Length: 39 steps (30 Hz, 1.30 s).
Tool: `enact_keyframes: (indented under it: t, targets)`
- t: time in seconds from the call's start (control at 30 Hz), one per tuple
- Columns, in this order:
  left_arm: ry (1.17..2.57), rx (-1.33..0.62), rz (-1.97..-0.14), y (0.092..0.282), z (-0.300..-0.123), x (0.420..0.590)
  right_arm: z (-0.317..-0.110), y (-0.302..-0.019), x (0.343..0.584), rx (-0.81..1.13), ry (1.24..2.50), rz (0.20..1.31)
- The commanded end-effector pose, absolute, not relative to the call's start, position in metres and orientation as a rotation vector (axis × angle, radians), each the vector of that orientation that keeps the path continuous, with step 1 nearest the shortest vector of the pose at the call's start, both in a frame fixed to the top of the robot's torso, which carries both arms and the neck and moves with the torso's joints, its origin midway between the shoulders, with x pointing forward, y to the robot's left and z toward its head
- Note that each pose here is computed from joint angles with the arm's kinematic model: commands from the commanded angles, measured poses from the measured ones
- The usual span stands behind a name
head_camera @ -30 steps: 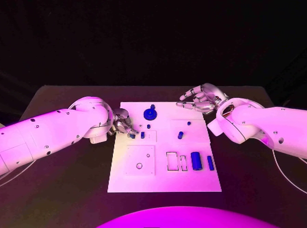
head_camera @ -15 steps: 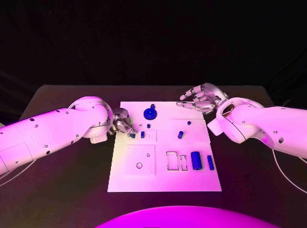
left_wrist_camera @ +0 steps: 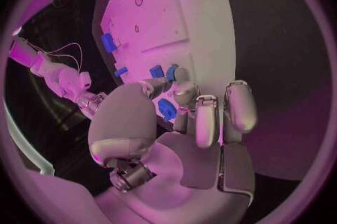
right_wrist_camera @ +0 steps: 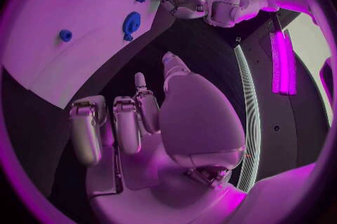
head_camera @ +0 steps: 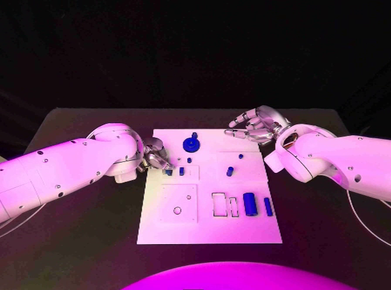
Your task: Assemble the parts on the task board
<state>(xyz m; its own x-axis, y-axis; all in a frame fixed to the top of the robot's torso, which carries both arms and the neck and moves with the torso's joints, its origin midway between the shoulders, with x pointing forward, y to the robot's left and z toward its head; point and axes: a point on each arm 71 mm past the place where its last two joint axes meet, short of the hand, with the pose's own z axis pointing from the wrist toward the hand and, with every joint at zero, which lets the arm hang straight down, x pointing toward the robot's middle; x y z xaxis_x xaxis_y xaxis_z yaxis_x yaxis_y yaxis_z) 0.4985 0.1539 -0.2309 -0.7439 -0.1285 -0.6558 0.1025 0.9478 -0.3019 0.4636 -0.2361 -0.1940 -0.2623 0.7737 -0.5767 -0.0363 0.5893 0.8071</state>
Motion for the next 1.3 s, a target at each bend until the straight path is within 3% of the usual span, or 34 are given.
enact_keyframes:
  t: [0.03, 1.3]
  targets:
    - [2.394, -0.02, -0.404, 0.1533, -0.2366, 0.4953, -0.1943, -0.2344, 0.4629, 0.603, 1.675, 0.884]
    - [2.403, -0.025, -0.391, 0.1578, -0.2376, 0.4969, -0.1943, -0.2352, 0.4627, 0.6, 1.675, 0.879]
